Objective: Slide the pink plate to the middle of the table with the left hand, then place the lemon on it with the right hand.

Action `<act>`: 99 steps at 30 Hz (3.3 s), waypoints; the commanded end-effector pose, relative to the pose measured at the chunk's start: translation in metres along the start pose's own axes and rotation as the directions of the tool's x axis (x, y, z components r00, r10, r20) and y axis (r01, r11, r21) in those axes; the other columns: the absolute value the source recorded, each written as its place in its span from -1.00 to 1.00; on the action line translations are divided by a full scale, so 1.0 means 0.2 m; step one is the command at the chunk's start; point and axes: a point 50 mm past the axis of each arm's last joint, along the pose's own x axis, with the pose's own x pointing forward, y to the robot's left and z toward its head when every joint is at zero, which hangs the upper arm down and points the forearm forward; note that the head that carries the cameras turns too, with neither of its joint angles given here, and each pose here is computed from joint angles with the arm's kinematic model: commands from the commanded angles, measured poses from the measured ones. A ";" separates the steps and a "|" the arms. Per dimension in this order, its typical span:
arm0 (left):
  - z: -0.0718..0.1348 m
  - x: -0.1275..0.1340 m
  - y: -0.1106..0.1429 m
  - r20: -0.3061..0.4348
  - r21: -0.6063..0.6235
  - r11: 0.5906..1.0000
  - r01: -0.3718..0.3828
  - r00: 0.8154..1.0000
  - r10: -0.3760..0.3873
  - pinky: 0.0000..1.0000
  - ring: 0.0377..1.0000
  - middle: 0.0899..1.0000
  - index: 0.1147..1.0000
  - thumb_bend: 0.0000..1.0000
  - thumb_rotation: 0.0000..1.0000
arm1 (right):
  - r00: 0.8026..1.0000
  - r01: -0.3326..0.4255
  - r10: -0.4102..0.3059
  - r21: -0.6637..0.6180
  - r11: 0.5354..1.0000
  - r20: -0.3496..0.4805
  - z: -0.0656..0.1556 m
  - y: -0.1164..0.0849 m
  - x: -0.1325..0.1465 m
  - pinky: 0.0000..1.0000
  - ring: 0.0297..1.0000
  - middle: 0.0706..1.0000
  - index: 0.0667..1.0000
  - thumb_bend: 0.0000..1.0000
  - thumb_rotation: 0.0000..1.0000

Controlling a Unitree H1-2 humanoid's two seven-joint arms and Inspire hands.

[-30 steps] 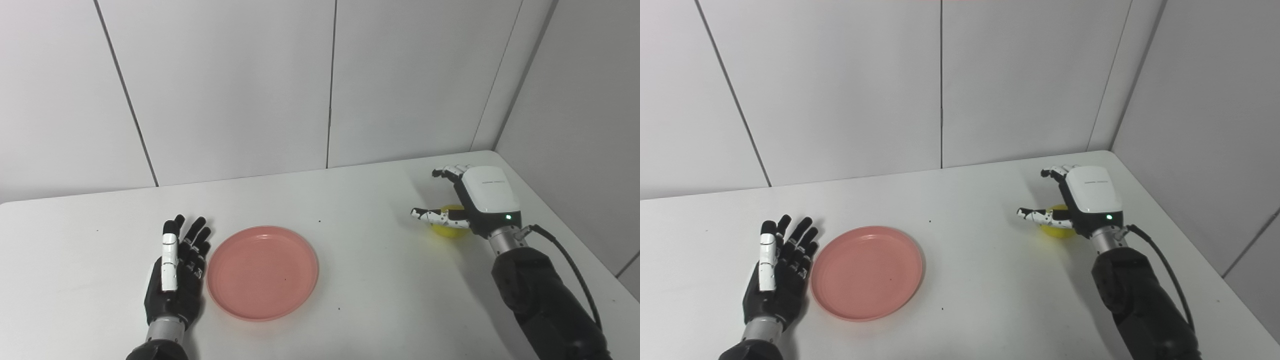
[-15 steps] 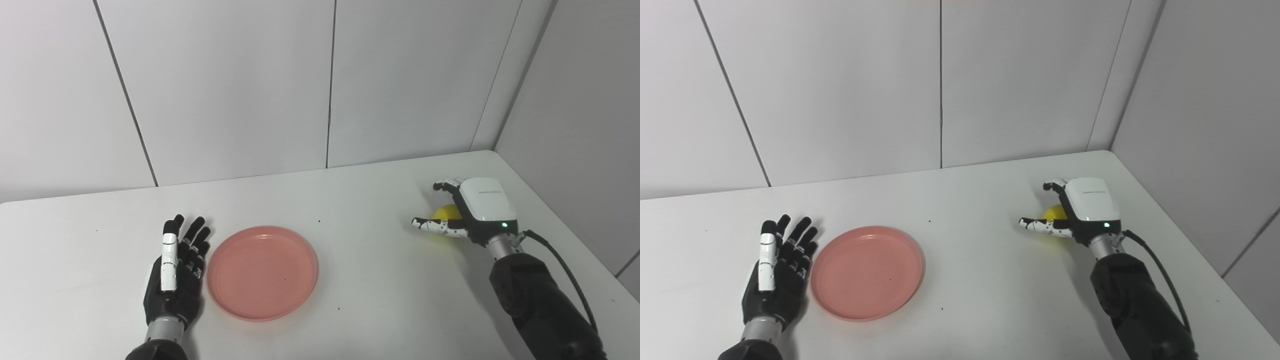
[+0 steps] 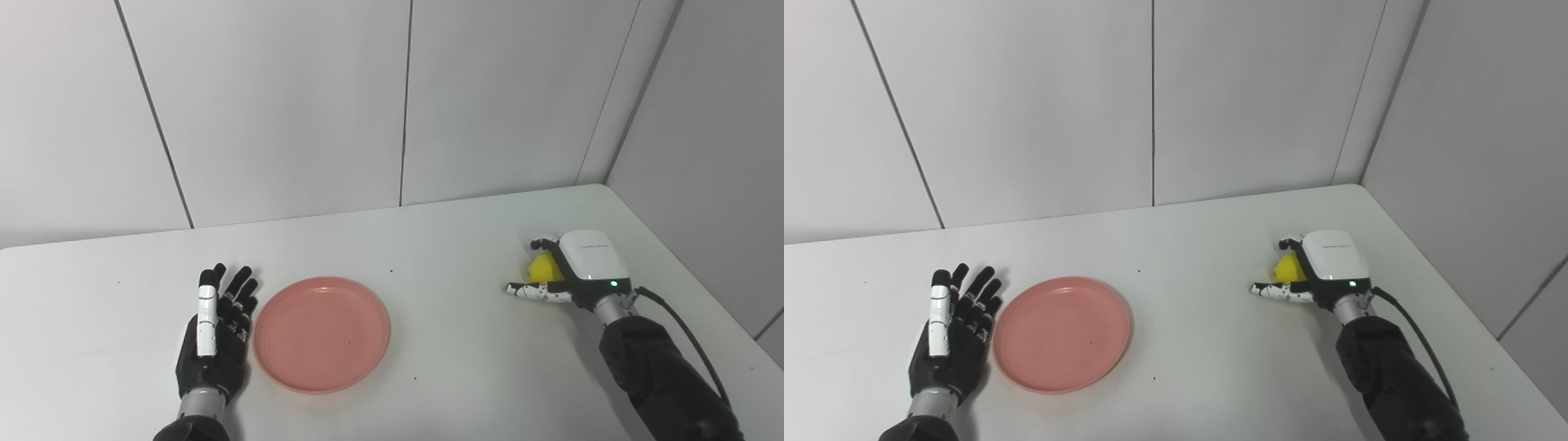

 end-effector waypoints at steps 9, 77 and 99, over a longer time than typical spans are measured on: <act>-0.04 -0.02 0.00 -0.044 0.005 1.000 -0.014 0.999 0.015 0.95 0.81 0.74 0.90 0.47 0.48 | 0.998 0.054 -0.054 -0.007 0.999 -0.027 -0.05 -0.09 0.06 0.20 0.27 0.32 0.30 0.54 0.66; -0.07 -0.04 -0.14 -0.048 0.023 1.000 -0.018 0.999 0.019 0.83 0.74 0.70 0.89 0.39 0.51 | 0.956 0.110 -0.154 0.179 0.978 0.251 0.31 -0.37 0.27 -0.68 -0.63 -0.58 -0.51 0.23 0.01; -0.12 -0.03 -0.21 -0.057 0.000 1.000 -0.030 0.998 0.030 0.76 0.68 0.59 0.80 0.42 0.42 | 0.883 0.063 -0.146 0.196 0.979 0.446 0.78 -0.46 0.34 -0.63 -0.55 -0.47 -0.37 0.21 0.10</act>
